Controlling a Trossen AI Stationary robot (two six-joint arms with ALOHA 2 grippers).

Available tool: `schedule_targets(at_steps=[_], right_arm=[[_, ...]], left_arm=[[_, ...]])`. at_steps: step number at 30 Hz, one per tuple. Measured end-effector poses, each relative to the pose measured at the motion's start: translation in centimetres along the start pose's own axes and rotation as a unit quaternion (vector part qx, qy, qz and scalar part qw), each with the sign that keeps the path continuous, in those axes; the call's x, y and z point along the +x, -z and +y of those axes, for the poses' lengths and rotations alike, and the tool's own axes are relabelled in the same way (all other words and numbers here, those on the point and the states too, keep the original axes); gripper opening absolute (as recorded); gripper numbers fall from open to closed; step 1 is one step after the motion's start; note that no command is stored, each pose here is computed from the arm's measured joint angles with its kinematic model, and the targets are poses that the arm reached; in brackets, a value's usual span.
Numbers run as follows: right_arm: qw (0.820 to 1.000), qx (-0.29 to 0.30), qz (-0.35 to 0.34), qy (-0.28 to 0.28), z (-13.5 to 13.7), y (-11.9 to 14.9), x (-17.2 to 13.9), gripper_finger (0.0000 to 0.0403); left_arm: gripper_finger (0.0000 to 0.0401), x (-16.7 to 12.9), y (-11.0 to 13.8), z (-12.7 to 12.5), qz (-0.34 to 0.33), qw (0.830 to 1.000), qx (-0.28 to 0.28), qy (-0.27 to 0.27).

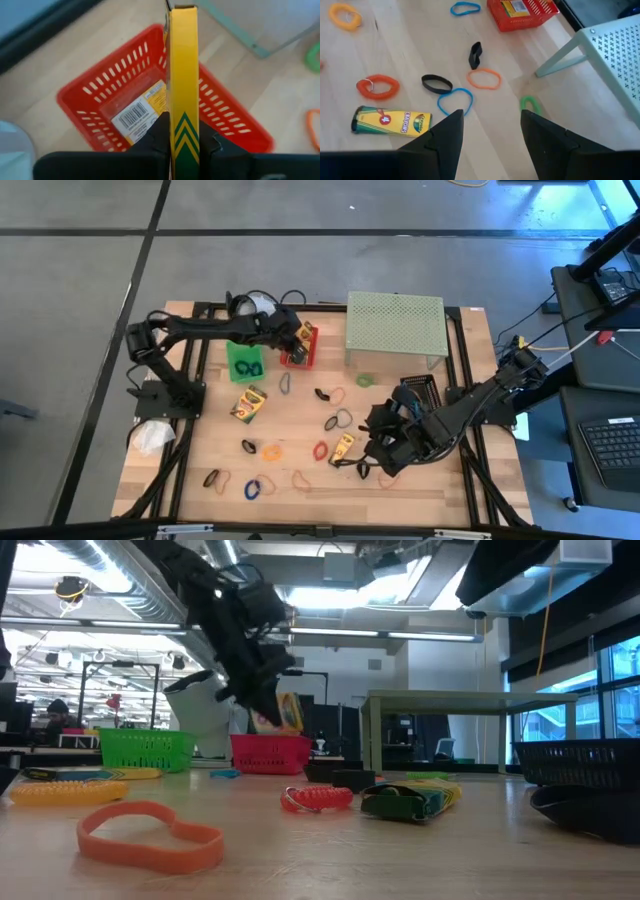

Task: Pick & Place Office Desk Supplies
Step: Put the crayons box into the red basket

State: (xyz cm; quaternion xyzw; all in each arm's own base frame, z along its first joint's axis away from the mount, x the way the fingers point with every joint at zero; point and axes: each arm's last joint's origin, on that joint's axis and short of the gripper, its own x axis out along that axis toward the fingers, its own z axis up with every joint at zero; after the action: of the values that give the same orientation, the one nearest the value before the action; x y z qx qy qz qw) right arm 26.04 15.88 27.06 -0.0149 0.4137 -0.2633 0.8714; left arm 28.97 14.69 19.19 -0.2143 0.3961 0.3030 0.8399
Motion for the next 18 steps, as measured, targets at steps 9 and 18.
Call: schedule_targets(at_steps=[9, 18], right_arm=[[1.0, 0.005, -0.015, 0.0, 0.2, -0.1, -0.1, 0.0199], [1.0, 0.004, -0.016, -0.001, 0.2, -0.1, -0.1, 0.0199]], left_arm=[[0.0043, 2.6, 0.9, 0.0, 0.028, 1.0, -0.006, -0.012], [0.0083, 2.8, 1.1, -0.5, 0.032, 0.999, -0.004, -0.003]])
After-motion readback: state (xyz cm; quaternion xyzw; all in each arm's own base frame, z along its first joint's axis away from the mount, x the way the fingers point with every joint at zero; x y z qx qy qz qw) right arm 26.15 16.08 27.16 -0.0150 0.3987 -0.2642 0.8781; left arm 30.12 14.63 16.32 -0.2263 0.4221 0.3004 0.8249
